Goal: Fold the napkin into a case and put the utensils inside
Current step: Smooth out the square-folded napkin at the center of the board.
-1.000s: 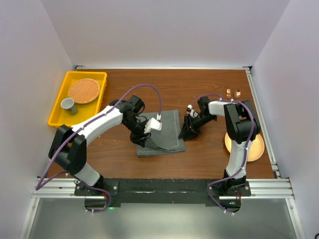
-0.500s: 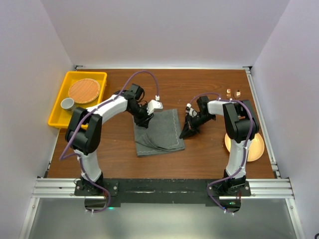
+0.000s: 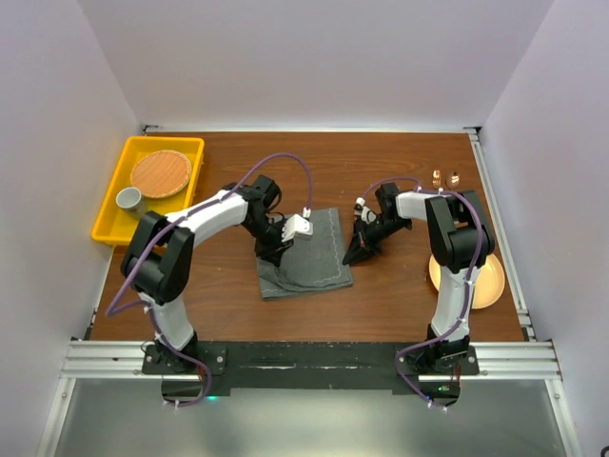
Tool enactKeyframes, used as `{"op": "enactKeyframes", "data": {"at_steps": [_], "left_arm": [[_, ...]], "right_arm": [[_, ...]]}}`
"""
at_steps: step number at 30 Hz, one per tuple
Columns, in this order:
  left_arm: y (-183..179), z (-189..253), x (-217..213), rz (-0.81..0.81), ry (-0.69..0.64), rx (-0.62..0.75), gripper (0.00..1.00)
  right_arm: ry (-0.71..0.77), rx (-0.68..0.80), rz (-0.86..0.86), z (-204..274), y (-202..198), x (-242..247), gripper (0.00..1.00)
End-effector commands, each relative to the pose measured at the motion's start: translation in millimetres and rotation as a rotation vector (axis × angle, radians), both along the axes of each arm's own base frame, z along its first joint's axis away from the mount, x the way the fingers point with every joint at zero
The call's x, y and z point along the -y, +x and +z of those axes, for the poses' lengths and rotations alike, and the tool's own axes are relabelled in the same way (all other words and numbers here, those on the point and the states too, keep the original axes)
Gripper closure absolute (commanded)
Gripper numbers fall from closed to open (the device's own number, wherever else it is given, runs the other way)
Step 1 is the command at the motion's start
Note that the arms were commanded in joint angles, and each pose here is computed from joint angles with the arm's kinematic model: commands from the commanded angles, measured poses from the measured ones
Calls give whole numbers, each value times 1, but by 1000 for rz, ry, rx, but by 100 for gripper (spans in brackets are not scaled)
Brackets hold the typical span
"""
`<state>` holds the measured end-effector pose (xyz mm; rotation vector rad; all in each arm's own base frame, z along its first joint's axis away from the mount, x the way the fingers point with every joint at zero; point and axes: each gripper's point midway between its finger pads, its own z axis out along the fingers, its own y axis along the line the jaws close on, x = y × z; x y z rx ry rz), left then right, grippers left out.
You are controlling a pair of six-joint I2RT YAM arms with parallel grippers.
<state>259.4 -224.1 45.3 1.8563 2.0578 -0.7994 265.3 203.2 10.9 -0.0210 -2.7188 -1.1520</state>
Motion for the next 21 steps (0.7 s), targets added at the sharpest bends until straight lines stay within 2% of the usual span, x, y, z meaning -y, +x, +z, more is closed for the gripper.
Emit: {"op": "enactKeyframes", "data": {"at_steps": [1,5,8,14,18,21], "left_arm": [[-26,35,-9,-109,-63,48,75],[-44,45,-24,-193,-47,73,72],[-49,50,-31,-185,-41,75,70],[-26,54,-23,56,-128,73,73],[-18,42,-10,145,-171,103,73],[-15,29,-7,189,-150,103,73]], "right_arm": [[-84,12,-3,-20,5,7,100],[-81,10,-2,-20,4,7,100],[-72,9,-2,-19,4,6,100],[-58,14,-5,-18,-2,6,100],[-59,29,-5,-18,-6,7,100],[-61,26,-11,-20,-8,8,100]]}}
